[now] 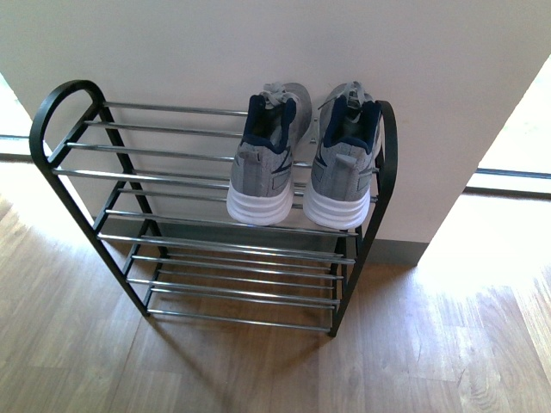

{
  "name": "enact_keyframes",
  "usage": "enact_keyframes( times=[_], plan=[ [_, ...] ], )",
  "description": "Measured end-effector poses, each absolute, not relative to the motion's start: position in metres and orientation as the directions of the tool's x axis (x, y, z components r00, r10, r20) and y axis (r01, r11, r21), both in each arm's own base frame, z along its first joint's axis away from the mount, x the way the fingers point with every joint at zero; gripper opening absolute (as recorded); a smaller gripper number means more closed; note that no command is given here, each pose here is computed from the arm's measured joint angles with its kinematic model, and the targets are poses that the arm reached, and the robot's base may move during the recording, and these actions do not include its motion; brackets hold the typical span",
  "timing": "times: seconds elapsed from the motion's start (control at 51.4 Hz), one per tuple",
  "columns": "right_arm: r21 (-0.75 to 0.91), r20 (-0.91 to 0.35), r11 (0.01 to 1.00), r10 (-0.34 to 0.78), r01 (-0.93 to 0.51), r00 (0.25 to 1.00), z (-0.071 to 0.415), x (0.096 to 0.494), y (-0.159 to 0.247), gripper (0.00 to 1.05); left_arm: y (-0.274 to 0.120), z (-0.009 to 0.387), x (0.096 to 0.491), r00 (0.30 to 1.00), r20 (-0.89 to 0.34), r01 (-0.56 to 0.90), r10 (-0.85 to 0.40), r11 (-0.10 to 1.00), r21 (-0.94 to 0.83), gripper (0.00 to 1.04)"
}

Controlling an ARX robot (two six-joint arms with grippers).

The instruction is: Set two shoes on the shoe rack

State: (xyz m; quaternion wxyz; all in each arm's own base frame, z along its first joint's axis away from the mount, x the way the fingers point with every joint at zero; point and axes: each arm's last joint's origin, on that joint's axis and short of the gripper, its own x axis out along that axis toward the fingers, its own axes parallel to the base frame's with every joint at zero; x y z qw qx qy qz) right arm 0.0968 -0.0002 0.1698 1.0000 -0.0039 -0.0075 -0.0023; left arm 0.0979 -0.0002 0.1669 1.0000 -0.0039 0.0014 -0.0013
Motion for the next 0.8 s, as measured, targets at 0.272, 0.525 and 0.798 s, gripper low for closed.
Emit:
enact_keyframes(
  times=[0.272, 0.525, 0.798],
  plan=[
    [-0.008, 0.016, 1.0, -0.004, 0.004, 1.0, 0.1698, 0.0968, -0.0002, 0.96, -0.0002, 0.167, 0.0979, 1.0, -0.002, 0.002, -0.002, 1.0, -0.008, 0.95],
    [-0.008, 0.015, 1.0, 0.001, -0.001, 1.0, 0.1697, 0.0968, -0.0001, 0.96, -0.0001, 0.167, 0.0979, 1.0, -0.002, -0.001, 0.001, 1.0, -0.008, 0.95],
    [-0.007, 0.016, 1.0, -0.003, 0.003, 1.0, 0.1698, 0.0968, -0.0001, 0.96, -0.0002, 0.1669, 0.0979, 1.0, -0.003, 0.003, -0.003, 1.0, -0.007, 0.95]
  ],
)
